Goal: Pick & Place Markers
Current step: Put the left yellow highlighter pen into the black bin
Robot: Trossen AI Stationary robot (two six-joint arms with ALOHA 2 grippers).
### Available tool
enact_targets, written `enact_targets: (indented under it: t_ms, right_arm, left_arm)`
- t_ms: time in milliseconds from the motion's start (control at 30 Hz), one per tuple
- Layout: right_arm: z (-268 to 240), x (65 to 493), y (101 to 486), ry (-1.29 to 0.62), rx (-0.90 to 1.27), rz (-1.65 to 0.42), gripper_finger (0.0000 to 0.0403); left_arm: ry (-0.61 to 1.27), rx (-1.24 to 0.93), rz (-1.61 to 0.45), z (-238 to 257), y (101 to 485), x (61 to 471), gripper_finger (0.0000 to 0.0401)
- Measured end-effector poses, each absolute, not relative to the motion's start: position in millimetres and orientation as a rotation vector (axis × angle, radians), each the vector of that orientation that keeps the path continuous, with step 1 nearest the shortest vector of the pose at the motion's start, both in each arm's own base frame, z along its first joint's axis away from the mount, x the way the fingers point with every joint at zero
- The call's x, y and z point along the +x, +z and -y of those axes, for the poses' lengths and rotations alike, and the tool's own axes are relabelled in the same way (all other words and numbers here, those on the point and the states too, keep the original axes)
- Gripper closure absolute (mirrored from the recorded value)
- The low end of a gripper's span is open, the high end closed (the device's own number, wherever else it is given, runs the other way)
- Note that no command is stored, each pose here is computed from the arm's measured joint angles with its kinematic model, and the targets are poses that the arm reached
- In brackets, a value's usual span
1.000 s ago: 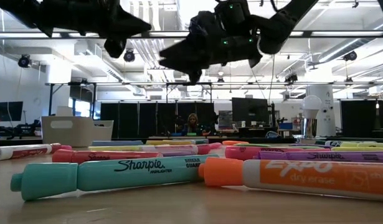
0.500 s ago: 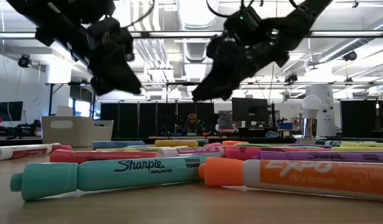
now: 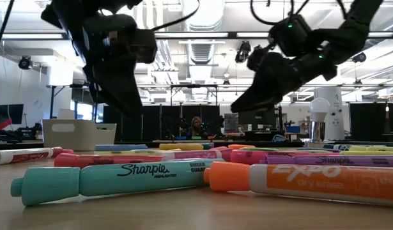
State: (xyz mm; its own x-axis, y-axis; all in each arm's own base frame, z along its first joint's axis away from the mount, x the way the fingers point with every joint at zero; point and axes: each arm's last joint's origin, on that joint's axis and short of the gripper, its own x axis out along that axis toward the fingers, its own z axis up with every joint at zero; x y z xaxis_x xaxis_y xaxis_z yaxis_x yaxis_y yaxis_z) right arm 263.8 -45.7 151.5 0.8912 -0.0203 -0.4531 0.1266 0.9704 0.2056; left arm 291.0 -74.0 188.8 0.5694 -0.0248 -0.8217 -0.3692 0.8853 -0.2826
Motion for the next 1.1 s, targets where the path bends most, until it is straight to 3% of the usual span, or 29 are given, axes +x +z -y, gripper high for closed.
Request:
enact_targets:
  t_ms: [167, 500, 867, 1100]
  right_arm:
    - [43.2, 245.6, 156.7, -0.12, 0.218, -0.432, 0.0316]
    - [38.0, 219.9, 162.4, -0.137, 0.213, -0.374, 0.0314]
    - [38.2, 217.0, 166.4, -0.161, 0.216, -0.35, 0.0312]
    - [38.2, 217.1, 166.3, -0.162, 0.215, -0.35, 0.0312]
  left_arm:
    - [0.391, -0.407, -1.054, 81.4, 178.1, 303.8, 0.0266]
    - [0.422, -0.471, -1.135, 80.3, 160.2, 311.4, 0.0266]
    - [0.446, -0.626, -1.031, 79.9, 180.9, 311.4, 0.0266]
    - [0.531, -0.755, -1.008, 78.3, 171.8, 316.1, 0.0266]
